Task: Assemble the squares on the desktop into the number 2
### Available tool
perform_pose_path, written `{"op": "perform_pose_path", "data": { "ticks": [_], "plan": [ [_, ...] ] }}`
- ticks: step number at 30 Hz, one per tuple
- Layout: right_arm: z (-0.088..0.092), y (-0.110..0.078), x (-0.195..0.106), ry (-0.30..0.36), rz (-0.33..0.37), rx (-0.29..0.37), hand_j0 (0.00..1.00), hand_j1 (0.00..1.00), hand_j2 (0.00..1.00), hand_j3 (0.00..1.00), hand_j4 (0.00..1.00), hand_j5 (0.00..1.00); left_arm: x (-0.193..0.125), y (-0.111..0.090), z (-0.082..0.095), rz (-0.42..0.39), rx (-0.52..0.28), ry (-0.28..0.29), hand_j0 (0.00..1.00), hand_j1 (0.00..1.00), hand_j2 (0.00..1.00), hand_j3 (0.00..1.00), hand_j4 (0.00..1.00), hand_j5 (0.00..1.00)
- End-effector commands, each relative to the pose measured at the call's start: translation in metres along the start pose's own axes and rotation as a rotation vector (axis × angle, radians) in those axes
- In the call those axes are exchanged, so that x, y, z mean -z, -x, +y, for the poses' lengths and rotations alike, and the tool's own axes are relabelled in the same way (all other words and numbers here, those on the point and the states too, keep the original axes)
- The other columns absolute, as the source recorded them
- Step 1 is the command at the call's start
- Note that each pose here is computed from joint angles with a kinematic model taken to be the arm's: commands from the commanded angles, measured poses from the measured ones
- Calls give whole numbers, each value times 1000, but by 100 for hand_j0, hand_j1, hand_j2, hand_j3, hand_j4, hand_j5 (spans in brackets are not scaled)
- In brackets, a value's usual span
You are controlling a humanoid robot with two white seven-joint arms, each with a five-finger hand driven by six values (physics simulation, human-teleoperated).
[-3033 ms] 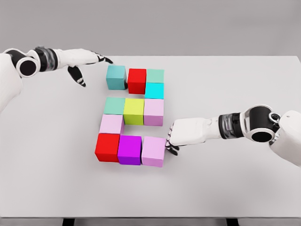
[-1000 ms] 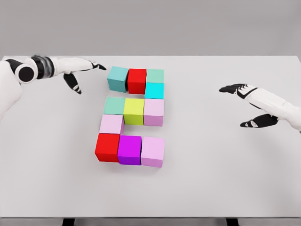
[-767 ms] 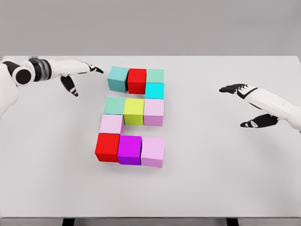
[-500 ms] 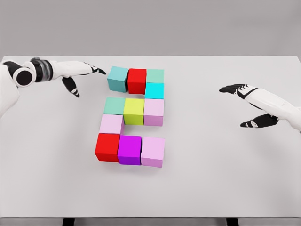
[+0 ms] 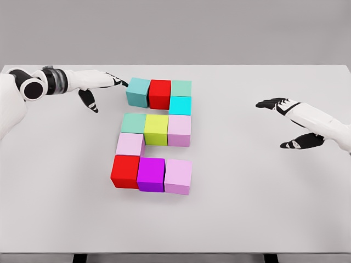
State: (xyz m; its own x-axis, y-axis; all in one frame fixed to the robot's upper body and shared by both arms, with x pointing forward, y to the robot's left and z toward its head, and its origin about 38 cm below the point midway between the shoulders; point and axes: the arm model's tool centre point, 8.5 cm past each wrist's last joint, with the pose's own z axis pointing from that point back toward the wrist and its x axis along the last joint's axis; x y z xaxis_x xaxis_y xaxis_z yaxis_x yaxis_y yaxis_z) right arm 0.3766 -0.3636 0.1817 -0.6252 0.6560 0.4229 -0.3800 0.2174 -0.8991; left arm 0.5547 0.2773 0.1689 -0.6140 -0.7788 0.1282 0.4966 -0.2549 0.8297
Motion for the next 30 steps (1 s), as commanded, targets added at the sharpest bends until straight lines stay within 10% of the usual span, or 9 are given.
{"op": "perform_pose_path", "data": {
  "ticks": [1,11,30],
  "plan": [
    [-1,0,0,5,-1,6,100,100,100,100,100,100,-1,-1,2,-3,0,-6,100,100,100,100,100,100],
    [0,0,0,4,-1,7,100,100,100,100,100,100,-9,9,-1,19,-11,-6,100,100,100,100,100,100],
    [-1,-2,0,4,-7,3,100,100,100,100,100,100,-123,99,-27,258,-74,-10,100,100,100,100,100,100]
  ]
}}
